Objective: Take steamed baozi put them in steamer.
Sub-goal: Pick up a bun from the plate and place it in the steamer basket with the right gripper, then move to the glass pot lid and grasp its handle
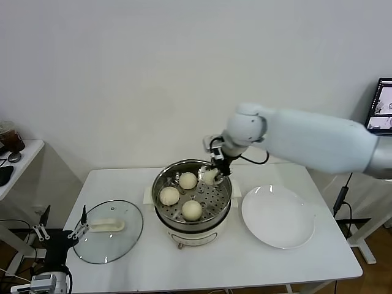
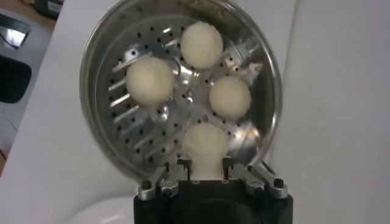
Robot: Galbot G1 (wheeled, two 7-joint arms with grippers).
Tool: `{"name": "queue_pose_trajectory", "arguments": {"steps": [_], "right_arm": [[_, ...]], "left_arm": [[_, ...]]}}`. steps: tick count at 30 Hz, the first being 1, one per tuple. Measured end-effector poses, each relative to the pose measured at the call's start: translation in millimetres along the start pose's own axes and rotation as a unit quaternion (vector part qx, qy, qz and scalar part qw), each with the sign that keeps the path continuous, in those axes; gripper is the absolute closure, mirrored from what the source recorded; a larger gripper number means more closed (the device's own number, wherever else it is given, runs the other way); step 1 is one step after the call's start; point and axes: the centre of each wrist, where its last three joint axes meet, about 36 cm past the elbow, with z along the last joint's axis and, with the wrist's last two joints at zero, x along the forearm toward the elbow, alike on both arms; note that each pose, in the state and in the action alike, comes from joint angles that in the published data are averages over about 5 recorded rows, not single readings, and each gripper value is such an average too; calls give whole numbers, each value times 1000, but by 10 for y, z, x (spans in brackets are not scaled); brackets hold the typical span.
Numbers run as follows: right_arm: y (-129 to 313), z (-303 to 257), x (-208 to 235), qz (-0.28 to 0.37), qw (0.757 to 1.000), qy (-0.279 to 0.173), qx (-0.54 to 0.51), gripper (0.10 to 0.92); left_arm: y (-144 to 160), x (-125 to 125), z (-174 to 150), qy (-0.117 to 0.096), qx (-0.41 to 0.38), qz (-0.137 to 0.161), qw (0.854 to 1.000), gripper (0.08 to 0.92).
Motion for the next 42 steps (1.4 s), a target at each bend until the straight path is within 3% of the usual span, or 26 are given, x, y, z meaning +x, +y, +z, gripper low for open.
{"name": "queue_pose_trajectory", "arguments": {"steps": [16,24,31,37,42], "right_arm": [[71,-103,-743,-15,999,27,-30,645],[64,-66,-779,-9,999,22,-40,438],[51,0,-553,9,998,4,-54,246],[146,171,-303,39,996,-34,-73,200],[384,384,-163,91,986,-100,-96,200]], "left_arm": [[55,-14,53,5,-2,-4,1000,177],[76,-5,55,5,-4,-7,1000,177],[76,-3,56,5,-4,-7,1000,177],[78,-2,65,5,-5,-7,1000,177],[59,7,69,3,-2,-5,1000,177]]}}
